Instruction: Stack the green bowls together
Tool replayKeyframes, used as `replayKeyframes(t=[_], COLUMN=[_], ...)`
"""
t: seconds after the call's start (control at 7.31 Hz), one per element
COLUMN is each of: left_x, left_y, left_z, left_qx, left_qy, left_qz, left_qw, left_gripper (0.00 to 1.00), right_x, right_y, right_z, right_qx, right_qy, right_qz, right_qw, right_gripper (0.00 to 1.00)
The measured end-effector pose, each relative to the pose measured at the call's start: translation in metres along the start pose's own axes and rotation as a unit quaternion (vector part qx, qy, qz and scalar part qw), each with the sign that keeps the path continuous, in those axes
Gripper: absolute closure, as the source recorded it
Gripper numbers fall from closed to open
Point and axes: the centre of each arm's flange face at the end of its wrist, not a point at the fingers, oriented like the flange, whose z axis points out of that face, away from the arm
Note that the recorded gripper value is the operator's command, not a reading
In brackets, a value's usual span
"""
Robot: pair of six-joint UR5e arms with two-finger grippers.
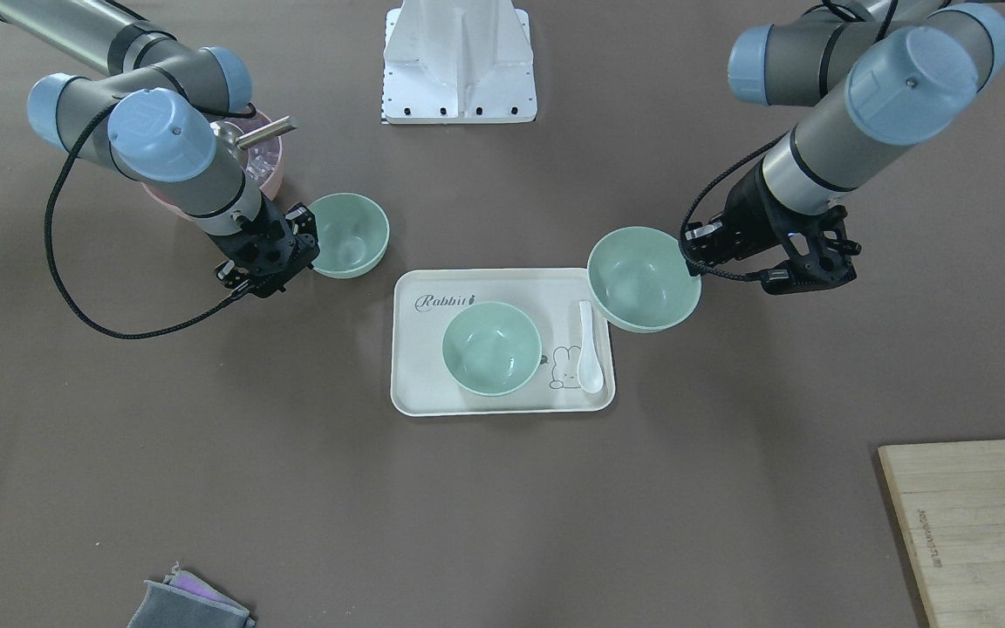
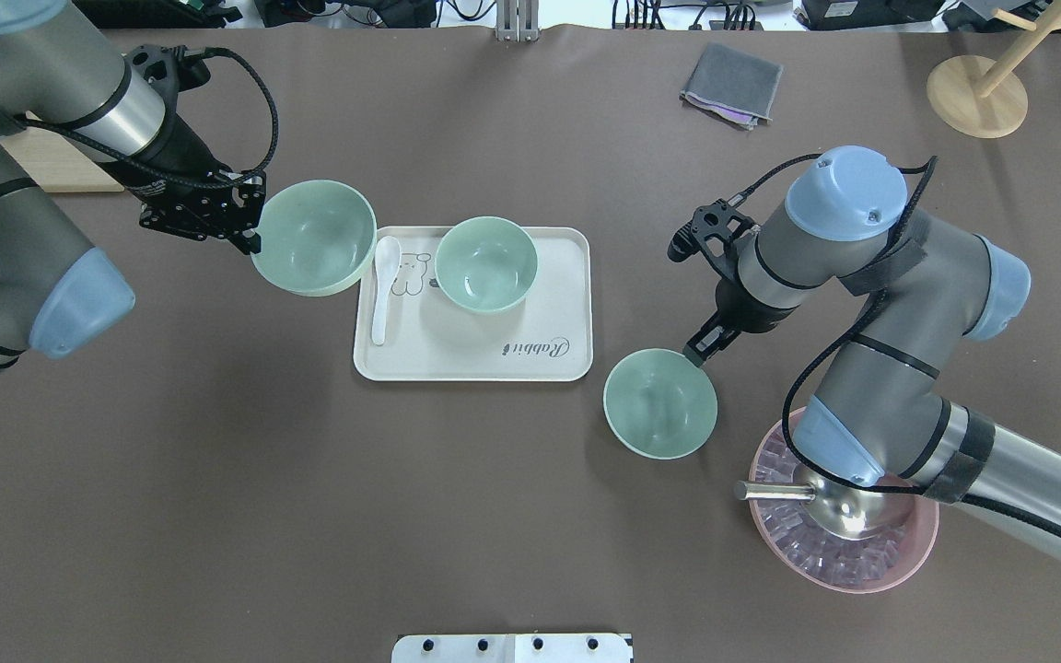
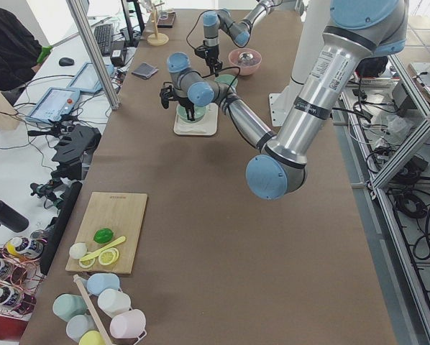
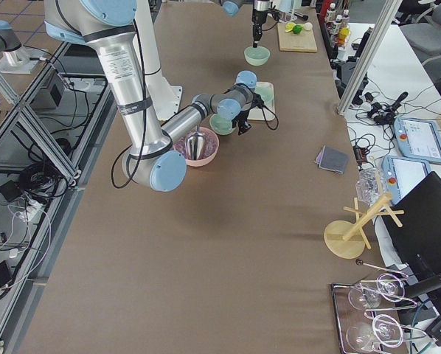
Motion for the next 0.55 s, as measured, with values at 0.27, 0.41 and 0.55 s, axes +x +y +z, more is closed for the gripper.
replayKeyframes(t=[0.27, 0.41, 0.55], left_x=[-0.0004, -0.0005, -0.0005], left_y=[-0.0001, -0.0002, -0.0002], left_z=[0.0002, 0.0003, 0.0002], left_qx=[0.0, 0.0, 0.0], left_qy=[0.0, 0.0, 0.0], left_qz=[0.0, 0.0, 0.0], left_qw=[1.0, 1.0, 1.0], left_gripper=[1.0, 1.0, 1.0], right_x=[0.001, 0.0007, -0.0019], right_y=[-0.001, -0.0011, -0.0005], right_z=[-0.0054, -0.006, -0.004], right_qx=[0.001, 0.001, -0.001], right_qy=[-0.008, -0.01, -0.012], right_qz=[0.003, 0.003, 0.004], right_qw=[1.0, 0.9999, 0.9999], right_gripper=[0.47, 0.51, 0.51])
